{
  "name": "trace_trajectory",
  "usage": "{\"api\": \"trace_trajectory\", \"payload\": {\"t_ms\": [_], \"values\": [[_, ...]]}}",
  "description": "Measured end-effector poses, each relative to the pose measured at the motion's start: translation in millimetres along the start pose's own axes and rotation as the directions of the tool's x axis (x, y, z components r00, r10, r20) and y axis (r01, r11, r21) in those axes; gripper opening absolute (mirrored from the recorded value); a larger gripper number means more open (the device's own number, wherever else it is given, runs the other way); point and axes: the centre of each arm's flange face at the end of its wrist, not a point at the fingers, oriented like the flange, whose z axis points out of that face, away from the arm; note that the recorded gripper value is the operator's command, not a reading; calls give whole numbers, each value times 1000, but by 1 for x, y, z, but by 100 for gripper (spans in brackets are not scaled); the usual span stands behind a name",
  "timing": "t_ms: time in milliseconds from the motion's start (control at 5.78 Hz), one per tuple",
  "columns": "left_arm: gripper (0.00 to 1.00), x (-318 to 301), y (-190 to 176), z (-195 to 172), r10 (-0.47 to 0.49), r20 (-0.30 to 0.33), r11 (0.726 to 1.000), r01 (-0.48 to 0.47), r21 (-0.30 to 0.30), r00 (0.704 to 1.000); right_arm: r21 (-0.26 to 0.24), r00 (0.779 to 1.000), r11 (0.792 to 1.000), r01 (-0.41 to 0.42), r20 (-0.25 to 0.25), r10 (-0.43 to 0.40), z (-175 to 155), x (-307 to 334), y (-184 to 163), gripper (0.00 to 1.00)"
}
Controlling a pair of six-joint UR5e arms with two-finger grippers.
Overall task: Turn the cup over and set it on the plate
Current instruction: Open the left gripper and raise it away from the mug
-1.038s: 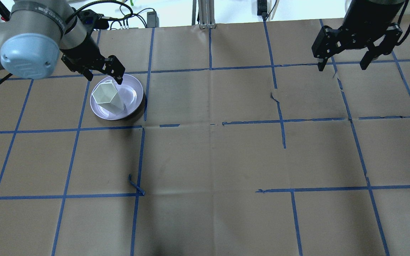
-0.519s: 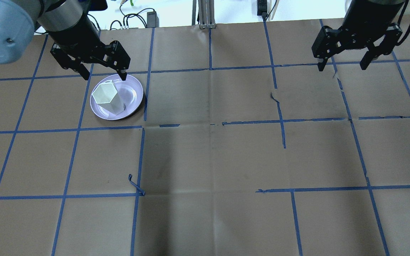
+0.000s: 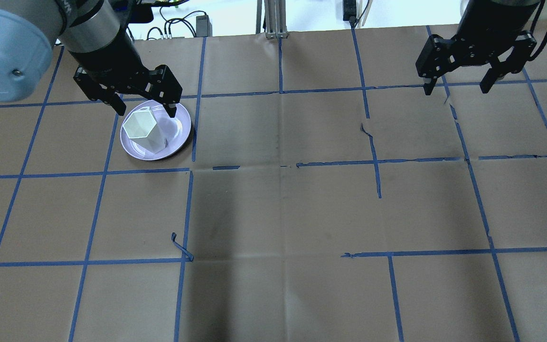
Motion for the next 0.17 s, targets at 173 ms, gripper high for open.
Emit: {"api": "trace_trajectory", "payload": {"t_ms": [173], "values": [[99,-2,1,-2,-2,0,1000,2,3,1000,0,1000,1000,0,0,0,0,0,0,100]]}}
